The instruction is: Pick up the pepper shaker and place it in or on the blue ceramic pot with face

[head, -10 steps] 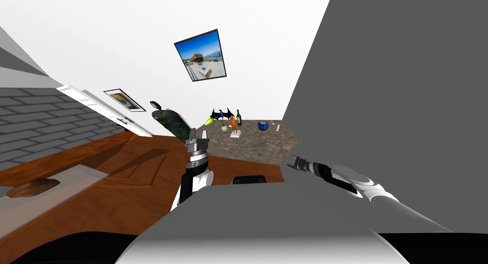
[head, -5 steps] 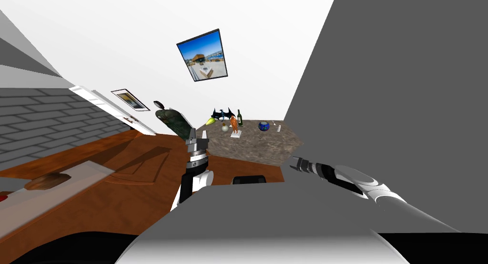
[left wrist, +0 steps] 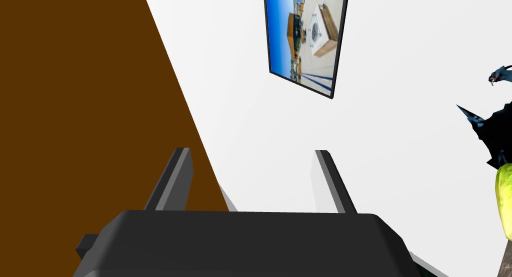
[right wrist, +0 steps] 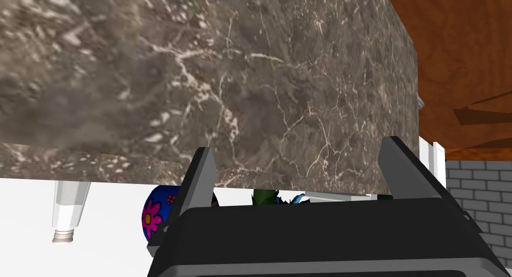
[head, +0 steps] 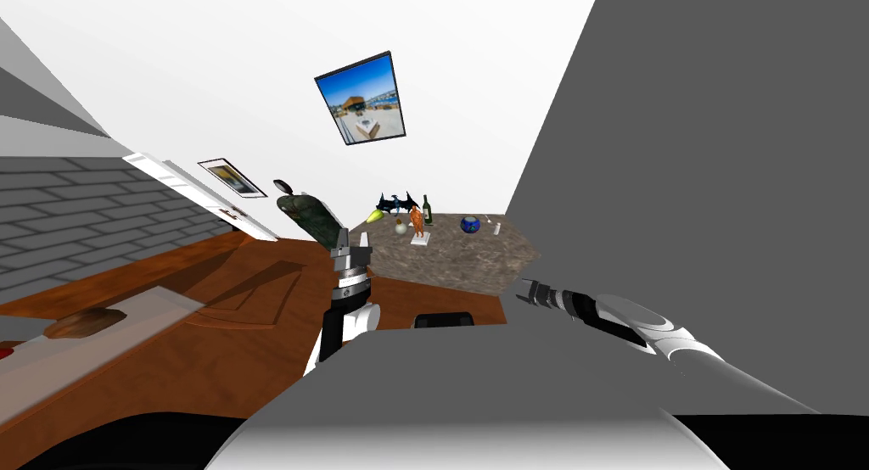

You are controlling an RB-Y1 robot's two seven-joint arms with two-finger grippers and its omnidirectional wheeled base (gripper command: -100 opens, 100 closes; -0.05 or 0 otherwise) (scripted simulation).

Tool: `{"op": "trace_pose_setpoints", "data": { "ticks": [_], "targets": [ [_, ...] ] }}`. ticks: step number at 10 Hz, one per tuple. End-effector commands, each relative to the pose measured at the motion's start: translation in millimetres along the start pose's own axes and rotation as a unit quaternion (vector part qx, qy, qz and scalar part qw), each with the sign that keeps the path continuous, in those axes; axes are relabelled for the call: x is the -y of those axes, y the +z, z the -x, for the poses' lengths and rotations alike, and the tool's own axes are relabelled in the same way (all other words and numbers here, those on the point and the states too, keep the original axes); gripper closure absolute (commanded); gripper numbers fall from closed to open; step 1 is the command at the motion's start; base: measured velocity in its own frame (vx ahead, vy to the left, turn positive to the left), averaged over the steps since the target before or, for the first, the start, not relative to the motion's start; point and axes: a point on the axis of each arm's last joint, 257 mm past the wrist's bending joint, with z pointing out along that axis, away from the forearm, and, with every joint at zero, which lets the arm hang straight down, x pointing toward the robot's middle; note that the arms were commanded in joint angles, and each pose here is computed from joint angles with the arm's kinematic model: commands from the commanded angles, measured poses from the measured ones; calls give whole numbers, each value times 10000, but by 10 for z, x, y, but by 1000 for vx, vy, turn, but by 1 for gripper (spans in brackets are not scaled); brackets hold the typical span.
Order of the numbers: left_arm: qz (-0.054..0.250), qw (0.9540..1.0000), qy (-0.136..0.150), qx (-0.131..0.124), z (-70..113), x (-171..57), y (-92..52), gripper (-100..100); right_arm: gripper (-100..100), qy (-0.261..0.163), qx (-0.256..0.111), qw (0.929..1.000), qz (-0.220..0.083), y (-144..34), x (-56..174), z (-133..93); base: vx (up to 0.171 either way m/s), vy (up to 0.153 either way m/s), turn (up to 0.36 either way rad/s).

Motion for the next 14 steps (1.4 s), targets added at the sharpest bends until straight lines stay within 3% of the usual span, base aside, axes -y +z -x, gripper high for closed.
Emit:
{"op": "trace_pose_setpoints", "data": {
  "ticks": [1, 7, 14],
  "targets": [
    [0, 10000, 0, 0, 0, 0, 0, 0, -100, 0, 0, 10000, 0, 0, 0, 0, -3, 8, -15],
    [0, 10000, 0, 0, 0, 0, 0, 0, -100, -90, -304, 9995, 26, -136, 73, -189, 12, -11, 39],
    [0, 10000, 0, 0, 0, 0, 0, 0, -100, -90, -304, 9995, 26, -136, 73, -189, 1, -2, 5]
  ]
}}
